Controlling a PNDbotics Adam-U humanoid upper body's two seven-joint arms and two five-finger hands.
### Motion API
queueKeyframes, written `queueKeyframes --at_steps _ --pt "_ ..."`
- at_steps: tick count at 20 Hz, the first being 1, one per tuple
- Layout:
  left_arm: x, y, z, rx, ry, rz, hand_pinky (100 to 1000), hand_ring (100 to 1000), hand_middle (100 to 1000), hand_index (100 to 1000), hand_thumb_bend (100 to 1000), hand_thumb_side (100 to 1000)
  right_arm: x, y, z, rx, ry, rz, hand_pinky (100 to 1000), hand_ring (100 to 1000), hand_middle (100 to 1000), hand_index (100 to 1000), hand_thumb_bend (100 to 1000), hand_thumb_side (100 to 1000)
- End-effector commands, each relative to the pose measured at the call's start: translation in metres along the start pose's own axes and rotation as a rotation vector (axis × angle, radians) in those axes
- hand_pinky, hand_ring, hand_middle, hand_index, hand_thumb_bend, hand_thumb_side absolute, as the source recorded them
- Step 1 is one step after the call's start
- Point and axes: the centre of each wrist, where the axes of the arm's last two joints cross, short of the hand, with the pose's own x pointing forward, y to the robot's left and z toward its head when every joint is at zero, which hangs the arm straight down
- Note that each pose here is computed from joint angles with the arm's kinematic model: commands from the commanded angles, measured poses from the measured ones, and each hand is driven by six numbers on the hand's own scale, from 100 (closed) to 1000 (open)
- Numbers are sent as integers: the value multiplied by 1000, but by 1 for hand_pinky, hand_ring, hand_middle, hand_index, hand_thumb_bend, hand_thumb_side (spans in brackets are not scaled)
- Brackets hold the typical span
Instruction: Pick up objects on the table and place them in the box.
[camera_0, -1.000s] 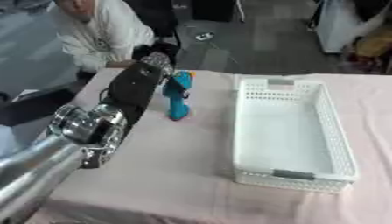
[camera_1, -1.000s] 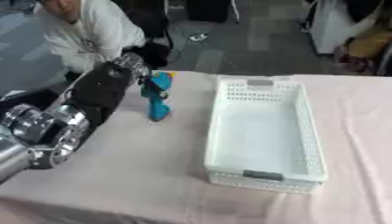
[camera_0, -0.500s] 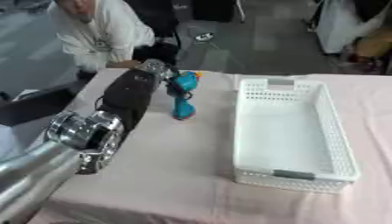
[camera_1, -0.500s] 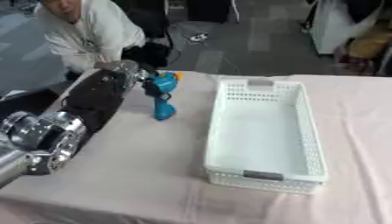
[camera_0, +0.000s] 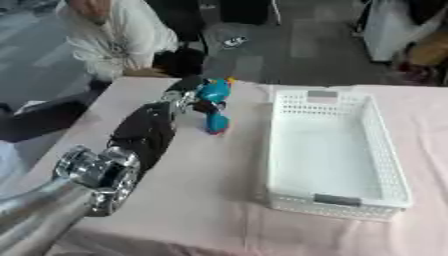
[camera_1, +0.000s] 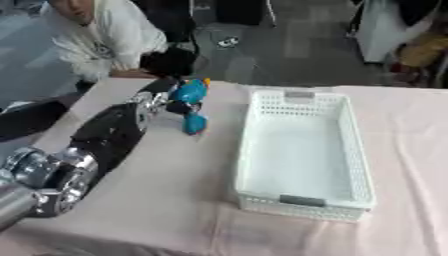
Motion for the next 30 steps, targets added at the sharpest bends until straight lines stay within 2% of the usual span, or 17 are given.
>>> queueKeyframes --at_steps 1,5,11,15,16,20,23,26,30 --pt "-3 -16 6 101 -28 172 100 309 400 394 100 599 4 -1 -10 7 -38 4 566 552 734 756 100 1000" --pt "-10 -16 9 209 -77 298 100 179 263 352 100 601 4 -1 -9 11 -37 6 566 551 734 757 100 1000" --pt "-10 -6 5 343 -171 371 100 164 232 338 100 607 3 -2 -8 13 -33 8 566 552 734 757 100 1000" --pt "-6 11 -3 412 -225 393 100 145 197 333 100 609 3 -2 -7 14 -29 9 567 552 734 757 100 1000" --pt "-3 18 -6 431 -245 402 100 123 168 329 100 611 3 -2 -7 14 -28 9 567 552 734 758 100 1000" --pt "13 44 -19 485 -333 445 100 126 164 323 100 616 2 -2 -5 17 -23 10 568 552 734 758 100 1000" --pt "27 56 -26 500 -401 485 100 125 163 321 100 618 2 -2 -4 17 -21 10 569 553 734 758 100 1000" --pt "46 60 -32 477 -472 522 100 126 166 318 100 619 2 -2 -4 17 -21 8 569 554 735 758 100 1000" --pt "67 55 -35 405 -567 552 100 125 166 315 100 618 2 -1 -5 14 -24 4 570 556 735 758 100 1000"
